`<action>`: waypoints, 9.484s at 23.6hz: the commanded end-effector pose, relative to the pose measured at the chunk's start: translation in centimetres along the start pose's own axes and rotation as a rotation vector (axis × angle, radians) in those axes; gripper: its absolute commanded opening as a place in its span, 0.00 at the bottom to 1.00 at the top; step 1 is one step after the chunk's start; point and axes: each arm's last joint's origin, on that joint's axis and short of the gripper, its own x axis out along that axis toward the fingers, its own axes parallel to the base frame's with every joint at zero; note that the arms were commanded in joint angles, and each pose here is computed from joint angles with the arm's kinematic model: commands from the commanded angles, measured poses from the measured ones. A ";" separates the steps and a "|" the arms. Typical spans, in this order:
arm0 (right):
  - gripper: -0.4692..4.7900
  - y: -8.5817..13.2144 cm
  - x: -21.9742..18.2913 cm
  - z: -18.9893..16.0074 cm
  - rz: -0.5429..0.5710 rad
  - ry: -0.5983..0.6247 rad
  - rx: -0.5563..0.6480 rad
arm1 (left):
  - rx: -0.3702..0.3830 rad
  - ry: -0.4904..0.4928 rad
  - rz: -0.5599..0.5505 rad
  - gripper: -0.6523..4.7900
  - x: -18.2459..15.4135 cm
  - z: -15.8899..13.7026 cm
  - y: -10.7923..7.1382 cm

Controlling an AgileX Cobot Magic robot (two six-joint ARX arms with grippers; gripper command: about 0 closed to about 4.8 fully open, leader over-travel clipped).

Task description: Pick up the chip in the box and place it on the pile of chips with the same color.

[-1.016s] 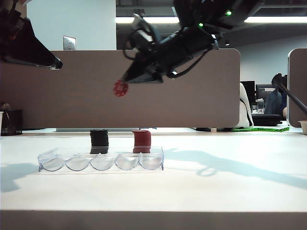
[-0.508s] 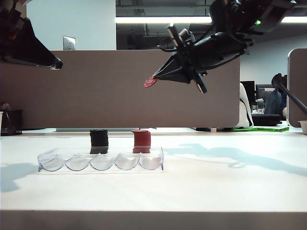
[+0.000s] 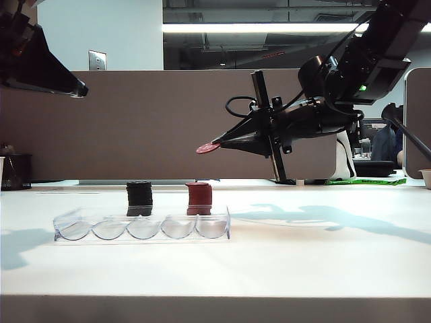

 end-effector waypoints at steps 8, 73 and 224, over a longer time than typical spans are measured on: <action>0.09 0.5 0.0 0.6 -0.011 -0.064 -0.073 | 0.005 -0.013 -0.002 0.23 -0.1 0.3 0.0; 0.09 -1.5 3.2 -0.4 -0.111 -0.129 0.126 | -0.006 -0.017 -0.012 0.23 -0.1 0.3 0.0; 0.09 6.7 -17.6 -29.4 -0.997 -1.046 -1.044 | -0.183 -0.172 0.439 0.11 -10.9 1.0 -6.2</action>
